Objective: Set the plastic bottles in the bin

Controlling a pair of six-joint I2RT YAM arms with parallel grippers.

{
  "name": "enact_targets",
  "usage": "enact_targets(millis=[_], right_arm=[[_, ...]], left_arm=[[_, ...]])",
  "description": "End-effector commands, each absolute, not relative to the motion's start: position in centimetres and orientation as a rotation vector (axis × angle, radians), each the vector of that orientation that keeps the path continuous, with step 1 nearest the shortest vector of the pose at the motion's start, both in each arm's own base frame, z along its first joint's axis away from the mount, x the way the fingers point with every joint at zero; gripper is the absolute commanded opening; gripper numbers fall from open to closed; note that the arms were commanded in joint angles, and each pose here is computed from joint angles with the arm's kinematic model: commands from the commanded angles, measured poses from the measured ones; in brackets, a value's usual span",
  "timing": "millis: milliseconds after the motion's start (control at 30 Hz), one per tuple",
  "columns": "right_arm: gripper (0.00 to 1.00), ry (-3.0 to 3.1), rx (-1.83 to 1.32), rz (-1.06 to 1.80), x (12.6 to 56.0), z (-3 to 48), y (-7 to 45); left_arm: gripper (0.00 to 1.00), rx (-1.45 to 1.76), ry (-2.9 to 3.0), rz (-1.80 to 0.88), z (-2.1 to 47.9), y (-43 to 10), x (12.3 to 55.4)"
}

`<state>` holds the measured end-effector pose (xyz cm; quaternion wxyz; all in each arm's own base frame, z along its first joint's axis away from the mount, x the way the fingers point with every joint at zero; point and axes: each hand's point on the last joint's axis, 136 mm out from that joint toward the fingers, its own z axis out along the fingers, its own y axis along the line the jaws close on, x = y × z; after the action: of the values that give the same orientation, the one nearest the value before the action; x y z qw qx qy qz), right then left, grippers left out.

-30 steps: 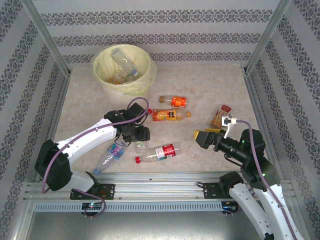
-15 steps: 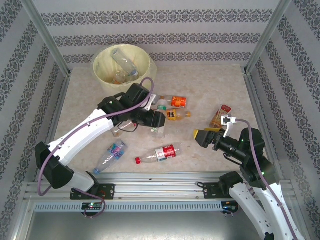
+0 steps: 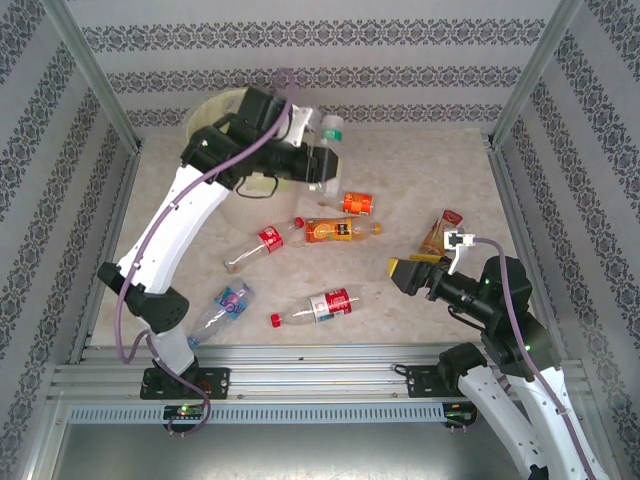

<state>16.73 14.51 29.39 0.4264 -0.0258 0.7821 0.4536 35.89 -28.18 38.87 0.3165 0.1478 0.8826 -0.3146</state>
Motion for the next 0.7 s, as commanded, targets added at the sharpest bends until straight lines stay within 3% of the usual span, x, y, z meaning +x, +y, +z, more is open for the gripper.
enact_targets(millis=[0, 367, 667], right_arm=[[0.98, 1.893, -0.083, 1.131, 16.3, 31.4, 14.2], [0.98, 1.902, -0.075, 1.12, 16.2, 31.1, 14.0], [0.98, 1.905, -0.073, 1.124, 16.3, 30.9, 14.1]], left_arm=[[0.61, 0.307, 2.363, -0.693, 38.9, -24.3, 37.9], [0.62, -0.087, 2.295, -0.597, 40.0, -13.4, 44.4], [0.63, -0.249, 2.32, -0.522, 37.7, -9.1, 46.2]])
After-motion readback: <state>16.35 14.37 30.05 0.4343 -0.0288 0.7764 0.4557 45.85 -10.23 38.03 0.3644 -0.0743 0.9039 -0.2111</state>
